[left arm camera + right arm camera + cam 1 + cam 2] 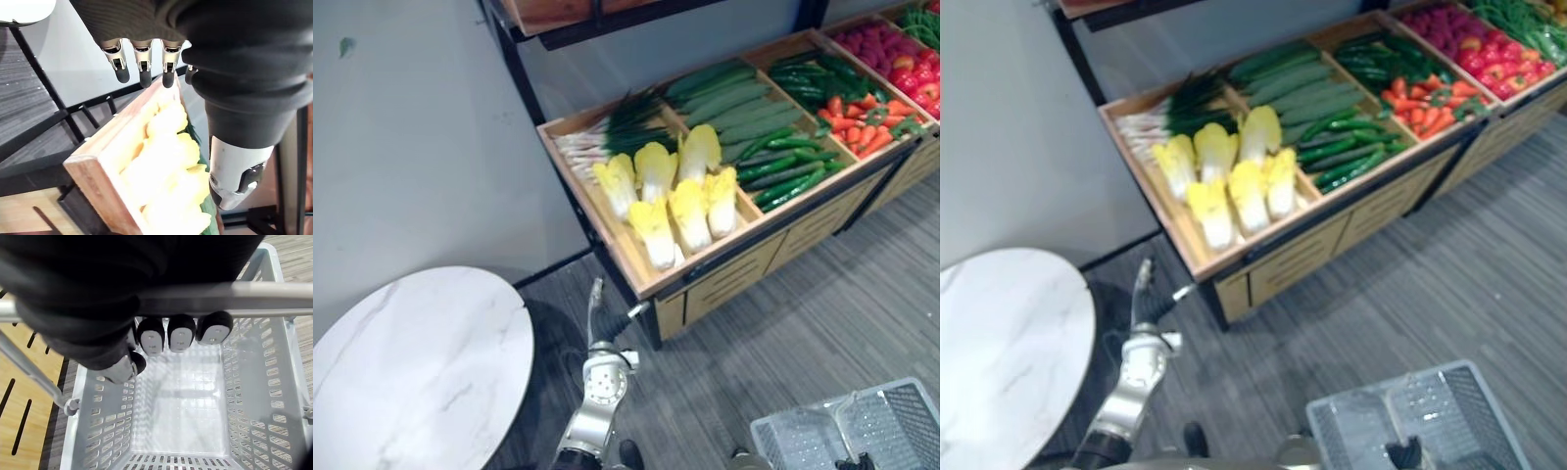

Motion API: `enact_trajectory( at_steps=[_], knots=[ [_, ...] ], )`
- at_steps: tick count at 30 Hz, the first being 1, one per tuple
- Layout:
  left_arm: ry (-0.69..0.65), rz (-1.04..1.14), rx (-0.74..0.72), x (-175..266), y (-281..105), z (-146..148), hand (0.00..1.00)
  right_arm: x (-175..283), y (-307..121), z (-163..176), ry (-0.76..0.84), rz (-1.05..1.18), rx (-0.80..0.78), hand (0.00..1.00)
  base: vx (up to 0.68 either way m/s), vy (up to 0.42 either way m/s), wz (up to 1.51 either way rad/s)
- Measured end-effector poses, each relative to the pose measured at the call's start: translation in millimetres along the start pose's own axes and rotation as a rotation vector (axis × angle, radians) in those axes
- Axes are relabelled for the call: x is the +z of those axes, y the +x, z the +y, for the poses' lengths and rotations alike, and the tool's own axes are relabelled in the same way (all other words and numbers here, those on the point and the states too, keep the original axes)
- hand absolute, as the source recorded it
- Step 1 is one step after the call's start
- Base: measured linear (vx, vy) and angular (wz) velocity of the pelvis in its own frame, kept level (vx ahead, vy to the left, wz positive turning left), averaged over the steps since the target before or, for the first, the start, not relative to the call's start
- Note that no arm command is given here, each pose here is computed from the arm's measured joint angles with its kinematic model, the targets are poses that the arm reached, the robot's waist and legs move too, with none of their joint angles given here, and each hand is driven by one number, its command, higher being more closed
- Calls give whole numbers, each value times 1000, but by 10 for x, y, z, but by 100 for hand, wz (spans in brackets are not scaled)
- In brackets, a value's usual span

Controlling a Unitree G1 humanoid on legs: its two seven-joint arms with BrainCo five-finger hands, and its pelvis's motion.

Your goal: Pick vegetable in the basket

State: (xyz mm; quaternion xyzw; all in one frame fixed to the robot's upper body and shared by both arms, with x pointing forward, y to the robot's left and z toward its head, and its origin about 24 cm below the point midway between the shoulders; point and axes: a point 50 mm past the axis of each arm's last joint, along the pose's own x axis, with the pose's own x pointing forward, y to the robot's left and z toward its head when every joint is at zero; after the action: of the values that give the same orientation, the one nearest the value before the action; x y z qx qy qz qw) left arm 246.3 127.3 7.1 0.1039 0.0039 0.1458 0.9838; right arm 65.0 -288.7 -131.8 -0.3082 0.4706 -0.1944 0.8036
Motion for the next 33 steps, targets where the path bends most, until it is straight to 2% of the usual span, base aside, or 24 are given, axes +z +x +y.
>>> enact_trajectory(
  at_steps=[10,20,33],
  knots=[
    [65,-57,30,206,265,-82,0,-23,-9,2,-2,14,-15,100,9,-6,-21],
    [104,97,291,81,639,206,0,45,-1,28,-42,-21,-1,100,-9,-14,-21],
    [-19,257,475,108,882,275,0,198,26,4,-67,-93,-14,100,6,0,1]
  ],
)
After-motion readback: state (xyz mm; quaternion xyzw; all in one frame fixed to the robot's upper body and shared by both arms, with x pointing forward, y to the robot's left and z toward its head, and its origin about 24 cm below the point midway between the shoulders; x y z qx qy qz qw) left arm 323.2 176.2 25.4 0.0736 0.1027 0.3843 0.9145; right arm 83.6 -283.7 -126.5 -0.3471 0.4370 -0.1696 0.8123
